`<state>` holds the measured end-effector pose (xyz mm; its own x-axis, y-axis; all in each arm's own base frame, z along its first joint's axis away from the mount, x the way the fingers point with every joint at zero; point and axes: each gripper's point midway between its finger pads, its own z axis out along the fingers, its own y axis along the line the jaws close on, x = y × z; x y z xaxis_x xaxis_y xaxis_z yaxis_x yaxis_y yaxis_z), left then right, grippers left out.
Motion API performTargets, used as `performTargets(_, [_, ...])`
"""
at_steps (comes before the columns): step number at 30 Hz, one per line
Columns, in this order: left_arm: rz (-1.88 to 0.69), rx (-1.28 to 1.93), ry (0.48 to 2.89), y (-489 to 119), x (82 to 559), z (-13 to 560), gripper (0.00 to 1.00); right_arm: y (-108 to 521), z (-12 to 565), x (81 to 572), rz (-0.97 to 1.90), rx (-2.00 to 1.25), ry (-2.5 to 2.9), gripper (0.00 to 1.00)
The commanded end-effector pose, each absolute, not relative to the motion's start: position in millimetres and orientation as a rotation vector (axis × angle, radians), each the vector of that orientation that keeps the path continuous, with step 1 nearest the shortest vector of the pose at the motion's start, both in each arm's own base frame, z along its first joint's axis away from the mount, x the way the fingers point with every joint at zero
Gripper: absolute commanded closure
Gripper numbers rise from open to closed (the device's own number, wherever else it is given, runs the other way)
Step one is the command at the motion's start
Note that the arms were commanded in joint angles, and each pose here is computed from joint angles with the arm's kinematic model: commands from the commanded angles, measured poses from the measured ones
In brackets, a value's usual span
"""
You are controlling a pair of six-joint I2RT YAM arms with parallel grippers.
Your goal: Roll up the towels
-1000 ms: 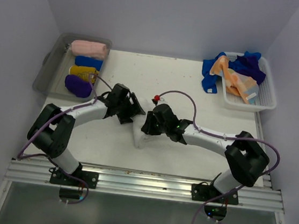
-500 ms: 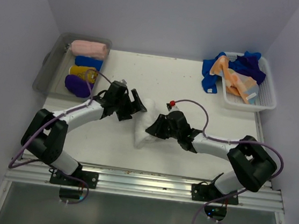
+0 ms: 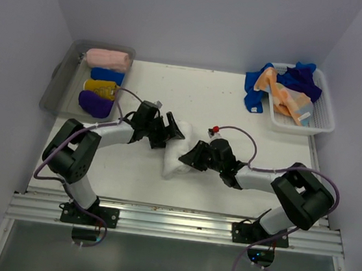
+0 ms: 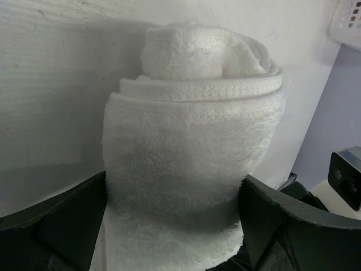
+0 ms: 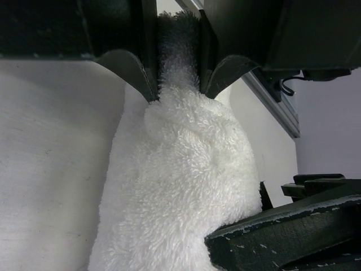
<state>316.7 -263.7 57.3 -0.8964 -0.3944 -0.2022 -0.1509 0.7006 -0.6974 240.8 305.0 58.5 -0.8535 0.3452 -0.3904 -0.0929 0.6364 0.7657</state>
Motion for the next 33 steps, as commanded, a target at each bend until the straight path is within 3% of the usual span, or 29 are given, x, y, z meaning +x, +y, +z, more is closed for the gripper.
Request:
performTargets(1, [-1.03, -0.346, 2.585, -275, 315, 48, 0.08, 285, 13, 221, 1.032, 0.263, 2.51, 0.87])
performTargets(8, [-0.898, -0.331, 2.643, -275, 310, 29, 0.04, 286, 9, 222, 1.057, 0.27, 2.516, 0.86])
performTargets(12, [-0.866, -0.33, 2.673, -276, 307, 20, 0.07, 286, 7, 222, 1.061, 0.265, 2.523, 0.85])
performTargets(18, [-0.829, -0.313, 2.739, -291, 294, 5, 0.25, 286, 8, 224, 1.059, 0.252, 2.524, 0.82])
performTargets(19, [-0.827, -0.314, 2.747, -292, 294, 4, 0.33, 286, 8, 224, 1.055, 0.246, 2.526, 0.82])
performTargets(21, [-0.837, -0.312, 2.748, -296, 295, 6, 0.45, 286, 11, 225, 1.048, 0.234, 2.524, 0.76])
performTargets(22, [-0.839, -0.311, 2.745, -296, 296, 8, 0.58, 285, 13, 226, 1.039, 0.225, 2.52, 0.72])
performTargets(24, [-0.837, -0.308, 2.725, -297, 301, 18, 0.7, 282, 16, 226, 1.019, 0.208, 2.527, 0.52])
performTargets(25, [-0.84, -0.307, 2.715, -298, 303, 24, 0.82, 282, 25, 228, 1.011, 0.167, 2.505, 0.45])
performTargets(26, [-0.817, -0.311, 2.712, -295, 304, 29, 0.89, 278, 29, 229, 0.958, 0.156, 2.518, 0.31])
performTargets(28, [-0.787, -0.311, 2.685, -293, 313, 42, 1.0, 275, 63, 241, 0.919, 0.079, 2.44, 0.22])
performTargets(29, [-0.759, -0.321, 2.672, -290, 317, 52, 1.0, 262, 64, 239, 0.829, 0.081, 2.462, 0.15])
performTargets(33, [-0.741, -0.354, 2.6, -275, 334, 81, 1.0, 231, 116, 248, 0.671, 0.026, 2.349, 0.08])
